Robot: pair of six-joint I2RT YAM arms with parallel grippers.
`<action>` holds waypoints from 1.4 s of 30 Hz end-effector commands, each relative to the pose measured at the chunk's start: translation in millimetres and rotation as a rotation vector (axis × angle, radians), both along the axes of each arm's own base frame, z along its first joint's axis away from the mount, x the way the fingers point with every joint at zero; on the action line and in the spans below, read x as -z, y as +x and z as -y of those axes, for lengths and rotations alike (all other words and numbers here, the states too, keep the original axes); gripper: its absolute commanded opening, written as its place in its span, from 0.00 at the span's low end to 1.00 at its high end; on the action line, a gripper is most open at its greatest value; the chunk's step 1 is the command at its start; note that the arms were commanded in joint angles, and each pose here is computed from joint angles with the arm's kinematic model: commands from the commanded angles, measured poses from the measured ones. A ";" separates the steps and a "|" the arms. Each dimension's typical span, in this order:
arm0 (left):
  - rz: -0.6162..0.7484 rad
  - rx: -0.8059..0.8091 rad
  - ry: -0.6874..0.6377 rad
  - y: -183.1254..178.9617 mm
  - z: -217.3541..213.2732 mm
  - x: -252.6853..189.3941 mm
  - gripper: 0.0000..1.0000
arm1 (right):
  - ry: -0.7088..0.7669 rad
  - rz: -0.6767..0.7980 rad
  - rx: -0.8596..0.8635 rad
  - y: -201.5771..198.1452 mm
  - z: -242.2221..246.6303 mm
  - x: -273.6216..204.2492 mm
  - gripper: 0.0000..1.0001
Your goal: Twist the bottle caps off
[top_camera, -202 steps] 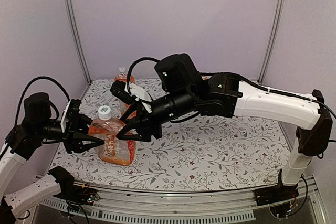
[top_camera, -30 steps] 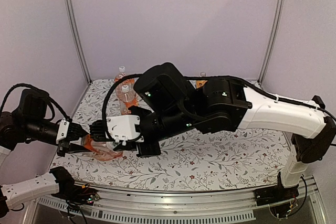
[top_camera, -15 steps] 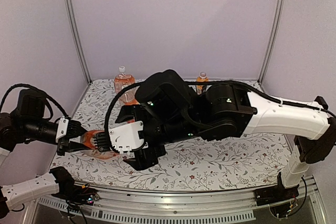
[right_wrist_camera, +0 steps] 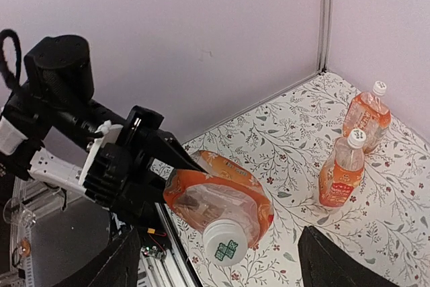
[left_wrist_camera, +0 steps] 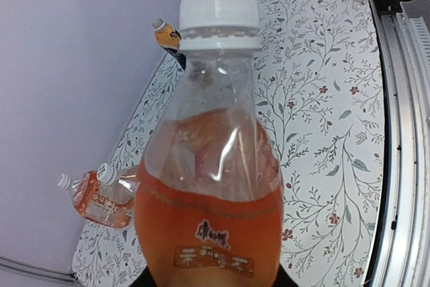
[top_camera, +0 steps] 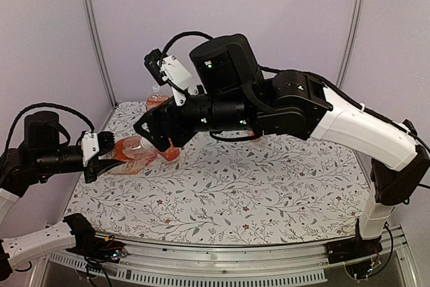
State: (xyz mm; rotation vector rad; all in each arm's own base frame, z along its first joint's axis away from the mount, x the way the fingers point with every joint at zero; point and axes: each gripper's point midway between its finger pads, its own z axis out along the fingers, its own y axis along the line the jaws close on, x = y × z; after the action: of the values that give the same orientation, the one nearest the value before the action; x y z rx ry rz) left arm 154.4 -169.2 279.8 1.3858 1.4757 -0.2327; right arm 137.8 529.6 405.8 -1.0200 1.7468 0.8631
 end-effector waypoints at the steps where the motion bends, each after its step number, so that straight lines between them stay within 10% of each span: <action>1: 0.030 -0.038 -0.023 8.4 -0.7 -4.3 0.04 | 0.033 -0.287 0.163 16.3 -11.6 33.0 0.81; 13: 0.047 -0.033 -0.016 7.9 -1.7 -4.6 0.04 | -0.007 -0.340 0.150 19.1 -23.5 55.4 0.54; 24: 0.054 -0.027 -0.017 7.5 -0.9 -4.7 0.04 | -0.037 -0.330 0.125 18.4 -21.0 61.9 0.01; 33: -0.021 0.109 0.005 -20.4 5.7 5.1 0.03 | -0.172 -0.151 -0.302 -47.8 -20.8 68.7 0.00; 42: -0.157 0.377 0.056 -80.1 7.1 26.4 0.03 | -0.434 0.451 -0.657 -99.1 16.0 96.7 0.00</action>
State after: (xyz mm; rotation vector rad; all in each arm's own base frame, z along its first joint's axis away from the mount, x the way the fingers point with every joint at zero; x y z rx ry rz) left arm 96.9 -175.7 246.5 1.6297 1.4543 -0.4896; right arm 71.2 541.4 308.7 -1.6849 1.5485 0.7091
